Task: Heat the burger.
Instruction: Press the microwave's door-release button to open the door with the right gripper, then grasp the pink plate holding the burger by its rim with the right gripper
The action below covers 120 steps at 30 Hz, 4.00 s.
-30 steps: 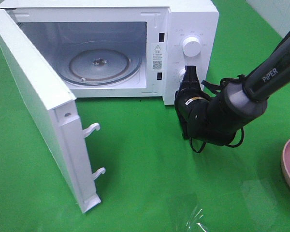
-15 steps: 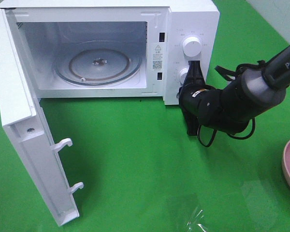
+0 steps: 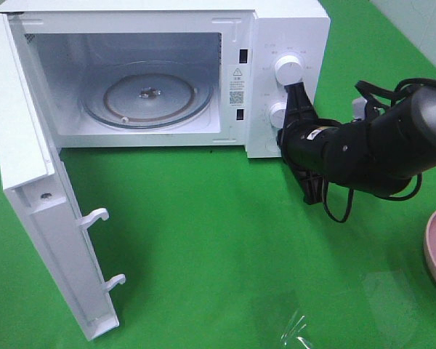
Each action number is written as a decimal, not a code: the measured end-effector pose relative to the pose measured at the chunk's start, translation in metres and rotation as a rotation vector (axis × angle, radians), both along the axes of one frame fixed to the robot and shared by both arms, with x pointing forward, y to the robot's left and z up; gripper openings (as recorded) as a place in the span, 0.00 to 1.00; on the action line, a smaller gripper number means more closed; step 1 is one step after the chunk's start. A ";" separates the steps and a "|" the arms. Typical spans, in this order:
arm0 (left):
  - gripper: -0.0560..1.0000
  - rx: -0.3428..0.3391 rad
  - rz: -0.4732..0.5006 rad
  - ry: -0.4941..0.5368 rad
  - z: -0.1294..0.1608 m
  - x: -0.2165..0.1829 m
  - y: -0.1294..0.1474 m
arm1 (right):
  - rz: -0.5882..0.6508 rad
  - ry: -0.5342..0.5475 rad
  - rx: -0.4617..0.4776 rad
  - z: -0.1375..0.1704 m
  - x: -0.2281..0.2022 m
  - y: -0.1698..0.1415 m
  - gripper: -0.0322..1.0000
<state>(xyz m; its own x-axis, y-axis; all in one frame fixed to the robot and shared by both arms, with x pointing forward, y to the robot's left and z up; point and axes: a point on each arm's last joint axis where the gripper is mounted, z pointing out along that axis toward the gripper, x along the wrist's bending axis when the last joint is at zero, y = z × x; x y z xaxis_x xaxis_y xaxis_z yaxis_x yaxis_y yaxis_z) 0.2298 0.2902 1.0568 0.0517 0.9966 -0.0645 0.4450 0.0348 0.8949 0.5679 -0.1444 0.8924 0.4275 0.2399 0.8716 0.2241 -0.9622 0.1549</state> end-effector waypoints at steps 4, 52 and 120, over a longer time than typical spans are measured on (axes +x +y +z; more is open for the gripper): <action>0.99 0.000 0.000 0.000 0.000 0.000 0.000 | 0.113 0.041 -0.074 0.003 -0.017 -0.002 0.04; 0.99 0.000 0.000 0.000 0.000 0.000 0.000 | 1.122 0.320 -1.132 0.097 -0.118 -0.051 0.91; 0.99 0.000 0.000 0.000 0.000 0.000 0.000 | 1.179 0.807 -1.013 -0.012 -0.072 -0.127 0.76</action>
